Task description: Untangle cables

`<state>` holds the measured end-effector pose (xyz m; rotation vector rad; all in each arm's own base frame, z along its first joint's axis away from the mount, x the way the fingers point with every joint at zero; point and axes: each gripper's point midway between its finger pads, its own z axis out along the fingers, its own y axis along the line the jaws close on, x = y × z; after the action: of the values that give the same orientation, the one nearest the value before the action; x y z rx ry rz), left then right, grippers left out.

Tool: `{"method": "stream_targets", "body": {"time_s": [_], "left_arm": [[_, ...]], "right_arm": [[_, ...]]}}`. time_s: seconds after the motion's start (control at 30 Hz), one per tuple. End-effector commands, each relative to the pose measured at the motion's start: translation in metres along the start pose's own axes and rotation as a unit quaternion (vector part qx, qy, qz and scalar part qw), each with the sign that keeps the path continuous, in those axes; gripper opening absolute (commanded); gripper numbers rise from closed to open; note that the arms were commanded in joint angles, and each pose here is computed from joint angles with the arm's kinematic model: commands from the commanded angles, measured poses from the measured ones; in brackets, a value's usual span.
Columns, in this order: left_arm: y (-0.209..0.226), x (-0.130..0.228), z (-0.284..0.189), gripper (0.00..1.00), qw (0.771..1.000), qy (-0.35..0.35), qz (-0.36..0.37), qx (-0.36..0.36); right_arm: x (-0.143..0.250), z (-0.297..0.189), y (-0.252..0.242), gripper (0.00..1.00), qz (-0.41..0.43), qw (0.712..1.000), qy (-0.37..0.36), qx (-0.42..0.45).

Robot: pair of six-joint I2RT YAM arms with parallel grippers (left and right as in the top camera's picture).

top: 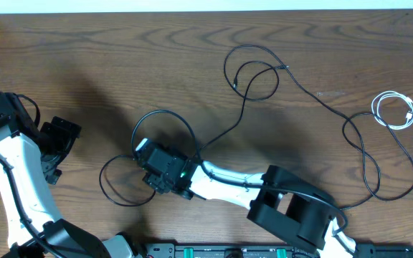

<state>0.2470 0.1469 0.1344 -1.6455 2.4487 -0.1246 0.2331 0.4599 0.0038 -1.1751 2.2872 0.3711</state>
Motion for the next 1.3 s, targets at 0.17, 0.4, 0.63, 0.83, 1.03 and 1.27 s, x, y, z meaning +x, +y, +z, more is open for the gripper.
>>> {"method": "stream_targets", "body": {"time_s": [0.17, 0.4, 0.63, 0.83, 1.03, 1.27], "left_arm": [[-0.001, -0.001, -0.004, 0.98, 1.000, -0.002, 0.000, 0.006], [-0.001, -0.001, -0.004, 0.98, 1.000, -0.002, 0.000, 0.006], [-0.001, -0.001, -0.004, 0.98, 1.000, -0.002, 0.000, 0.006], [-0.001, -0.001, -0.004, 0.98, 1.000, -0.002, 0.000, 0.006], [-0.001, -0.001, -0.004, 0.98, 1.000, -0.002, 0.000, 0.006], [-0.001, -0.001, -0.004, 0.98, 1.000, -0.002, 0.000, 0.006]], "right_arm": [[0.032, 0.016, -0.011, 0.41, -0.002, 0.998, 0.044, 0.055], [0.065, 0.007, -0.052, 0.01, -0.027, 0.985, 0.117, 0.120], [0.075, -0.023, -0.101, 0.01, -0.005, 0.970, 0.175, 0.168], [0.049, -0.078, -0.158, 0.01, 0.031, 0.958, 0.164, 0.234], [0.054, -0.135, -0.223, 0.01, 0.084, 0.935, 0.174, 0.297], [0.106, -0.166, -0.278, 0.01, 0.180, 0.901, 0.243, 0.310]]}}
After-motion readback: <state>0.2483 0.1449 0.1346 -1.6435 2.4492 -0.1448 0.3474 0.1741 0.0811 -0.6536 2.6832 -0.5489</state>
